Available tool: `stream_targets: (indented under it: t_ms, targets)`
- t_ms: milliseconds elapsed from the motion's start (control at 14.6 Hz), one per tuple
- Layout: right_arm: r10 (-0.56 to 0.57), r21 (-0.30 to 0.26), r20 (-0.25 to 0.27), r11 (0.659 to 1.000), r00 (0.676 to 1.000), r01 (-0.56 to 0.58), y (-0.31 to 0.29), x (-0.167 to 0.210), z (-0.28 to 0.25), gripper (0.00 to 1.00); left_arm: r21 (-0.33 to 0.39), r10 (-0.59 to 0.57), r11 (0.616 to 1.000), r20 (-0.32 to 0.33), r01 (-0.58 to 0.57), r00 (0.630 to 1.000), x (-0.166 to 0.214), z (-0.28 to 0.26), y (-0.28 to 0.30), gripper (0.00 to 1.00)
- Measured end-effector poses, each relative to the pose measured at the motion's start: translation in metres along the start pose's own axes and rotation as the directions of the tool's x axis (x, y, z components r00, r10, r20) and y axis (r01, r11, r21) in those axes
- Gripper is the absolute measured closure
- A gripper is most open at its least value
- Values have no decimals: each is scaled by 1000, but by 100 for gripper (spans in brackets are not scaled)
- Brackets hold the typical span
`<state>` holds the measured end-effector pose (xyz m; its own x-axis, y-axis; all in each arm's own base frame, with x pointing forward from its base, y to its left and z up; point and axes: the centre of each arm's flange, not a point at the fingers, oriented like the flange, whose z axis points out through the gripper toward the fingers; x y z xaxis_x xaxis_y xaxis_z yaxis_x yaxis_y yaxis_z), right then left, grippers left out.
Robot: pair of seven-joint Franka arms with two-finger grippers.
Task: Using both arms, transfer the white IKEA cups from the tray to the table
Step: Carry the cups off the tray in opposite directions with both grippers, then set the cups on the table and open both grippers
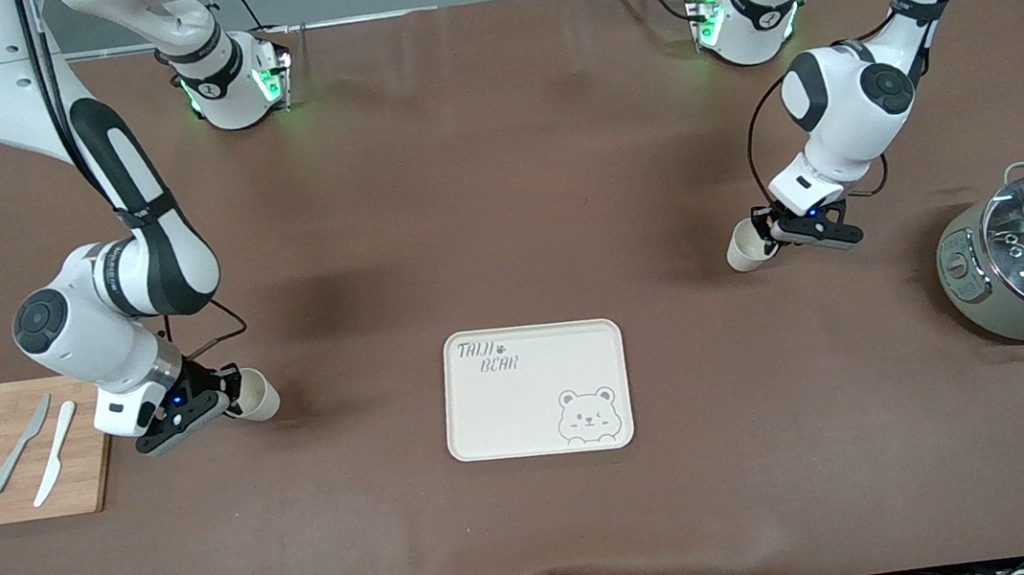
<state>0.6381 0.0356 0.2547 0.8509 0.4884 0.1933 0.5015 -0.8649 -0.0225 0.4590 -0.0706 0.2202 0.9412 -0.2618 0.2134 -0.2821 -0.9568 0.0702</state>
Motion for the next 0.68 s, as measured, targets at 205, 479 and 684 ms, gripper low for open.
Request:
stream_targets:
  t_ms: [205,479,684]
  targets:
    - [-4,-12,-9,1000,1000,4,1,-2,9,96,1,3,1000,-3,-3,1000,1,-1,-1,96]
    - [-17,-26,-16,1000,1000,16,1,-8,21,96,1,34,999,-3,-34,999,1,-1,-1,81]
    - [-19,-29,-16,999,1000,18,1,-9,25,96,2,35,999,-8,-34,999,3,-2,-1,51]
